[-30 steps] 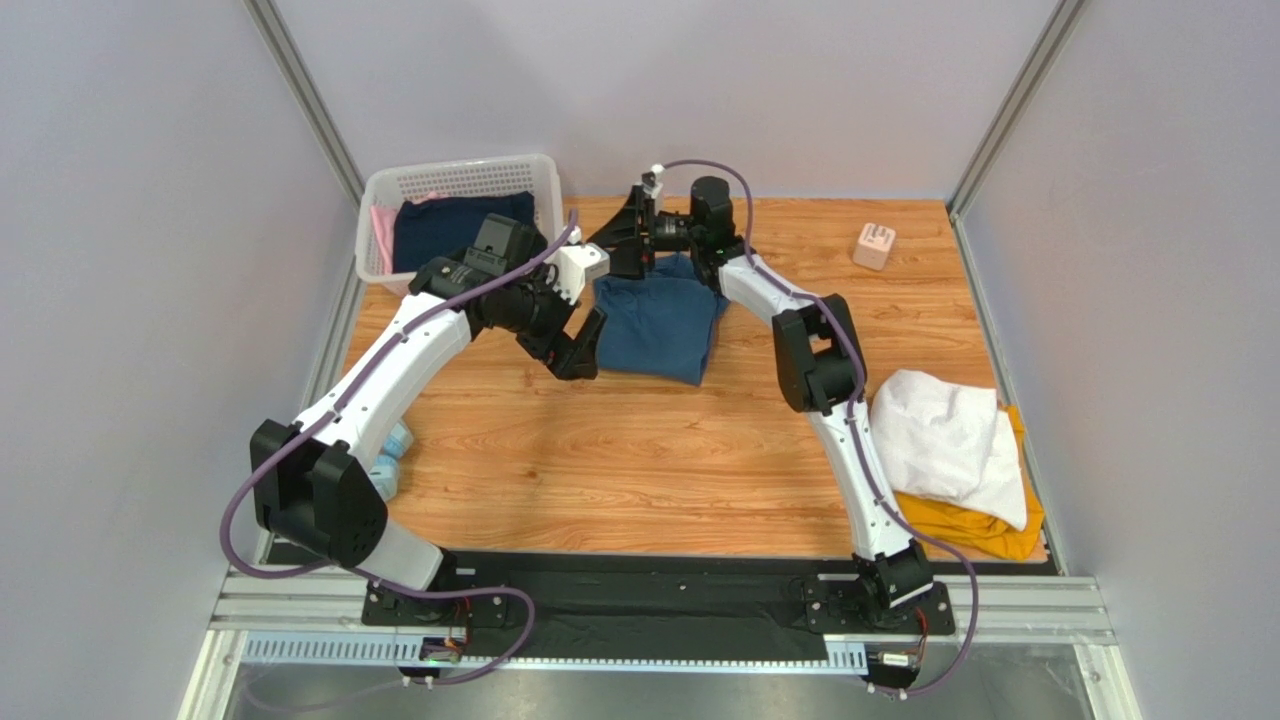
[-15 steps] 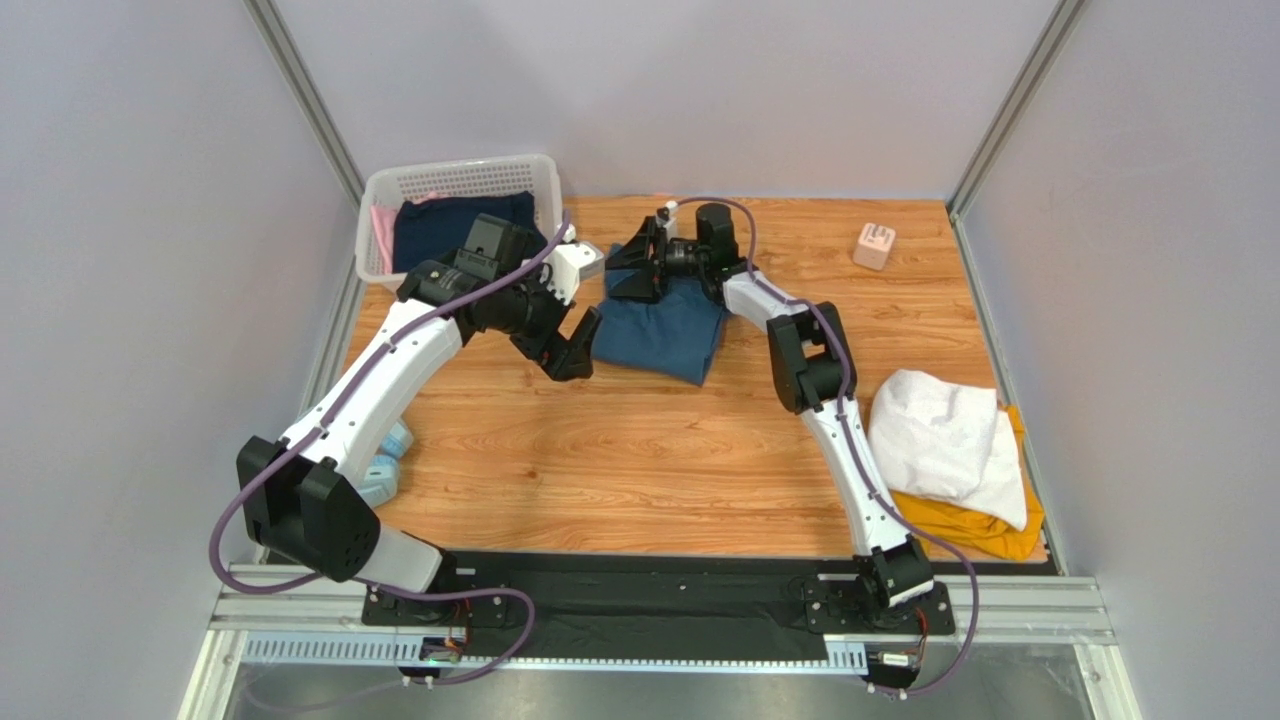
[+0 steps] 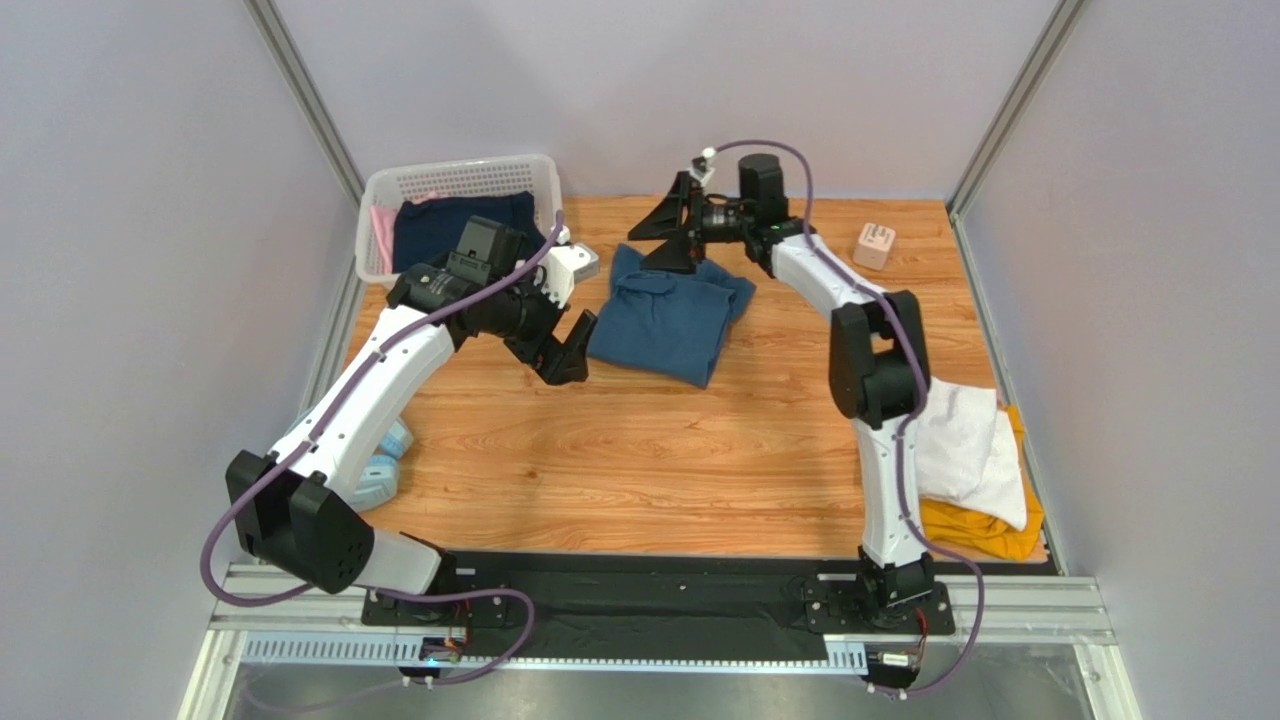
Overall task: Fold and stack the t-shirts
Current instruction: Smooth out wrinkles on the folded tshirt
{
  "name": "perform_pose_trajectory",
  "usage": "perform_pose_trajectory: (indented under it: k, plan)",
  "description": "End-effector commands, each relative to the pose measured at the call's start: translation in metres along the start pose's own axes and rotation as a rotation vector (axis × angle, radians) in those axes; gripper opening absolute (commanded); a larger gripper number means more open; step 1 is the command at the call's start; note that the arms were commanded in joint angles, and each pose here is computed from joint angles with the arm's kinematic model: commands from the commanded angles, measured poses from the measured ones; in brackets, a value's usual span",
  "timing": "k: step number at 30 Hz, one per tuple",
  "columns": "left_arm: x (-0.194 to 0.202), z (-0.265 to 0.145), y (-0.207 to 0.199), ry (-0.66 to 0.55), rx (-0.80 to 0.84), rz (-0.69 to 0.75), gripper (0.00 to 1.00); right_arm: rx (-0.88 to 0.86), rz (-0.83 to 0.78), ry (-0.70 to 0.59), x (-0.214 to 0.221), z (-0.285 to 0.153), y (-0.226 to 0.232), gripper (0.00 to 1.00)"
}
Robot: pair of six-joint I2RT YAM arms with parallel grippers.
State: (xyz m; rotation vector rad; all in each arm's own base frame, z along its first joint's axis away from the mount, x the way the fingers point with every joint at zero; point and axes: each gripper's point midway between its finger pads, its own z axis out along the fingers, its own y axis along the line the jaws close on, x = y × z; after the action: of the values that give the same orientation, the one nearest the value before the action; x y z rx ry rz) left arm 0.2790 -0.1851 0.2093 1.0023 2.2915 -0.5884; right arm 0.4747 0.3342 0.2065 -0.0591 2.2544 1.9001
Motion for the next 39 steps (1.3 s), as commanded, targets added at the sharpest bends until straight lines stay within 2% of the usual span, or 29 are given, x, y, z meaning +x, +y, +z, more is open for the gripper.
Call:
perform_pose_trajectory:
  k: [1, 8, 12, 14, 17, 21, 22, 26, 30, 32, 39]
  plan:
    - [0.005, -0.017, -0.005, -0.016, -0.022, 0.026, 1.00, 0.087, 0.010, -0.057, 0.006, -0.045, -0.040, 0.85]
    - [0.012, -0.028, -0.008, 0.001, -0.039, 0.036, 1.00, 0.177, 0.204, -0.048, 0.028, -0.050, -0.135, 0.84]
    - [0.012, -0.035, -0.010, -0.008, -0.048, 0.044, 1.00, 0.208, 0.292, -0.030, 0.036, -0.047, -0.170, 0.83]
    - [0.013, -0.036, -0.011, -0.004, -0.047, 0.041, 1.00, 0.214, 0.305, -0.025, 0.040, -0.048, -0.173, 0.83]
    - [0.016, -0.036, -0.011, 0.006, -0.044, 0.039, 1.00, 0.225, 0.251, -0.038, 0.038, -0.054, -0.152, 0.83]
    - [0.018, -0.036, -0.010, 0.014, -0.048, 0.041, 1.00, 0.288, 0.143, -0.054, 0.045, -0.065, -0.101, 0.84]
    - [0.019, -0.036, -0.010, 0.017, -0.050, 0.039, 1.00, 0.283, 0.056, -0.061, 0.048, -0.068, -0.071, 0.84]
    - [0.020, -0.035, -0.011, 0.016, -0.045, 0.034, 1.00, 0.303, -0.016, -0.043, 0.079, -0.065, -0.036, 0.85]
    - [0.024, -0.034, -0.012, 0.023, -0.047, 0.025, 1.00, 0.313, -0.004, 0.005, 0.115, -0.057, -0.041, 0.86]
    - [0.027, -0.033, -0.011, 0.029, -0.049, 0.024, 1.00, 0.328, 0.041, 0.039, 0.135, -0.053, -0.059, 0.86]
    - [0.029, -0.034, -0.008, 0.037, -0.066, 0.033, 1.00, 0.362, 0.139, 0.085, 0.155, -0.044, -0.115, 0.85]
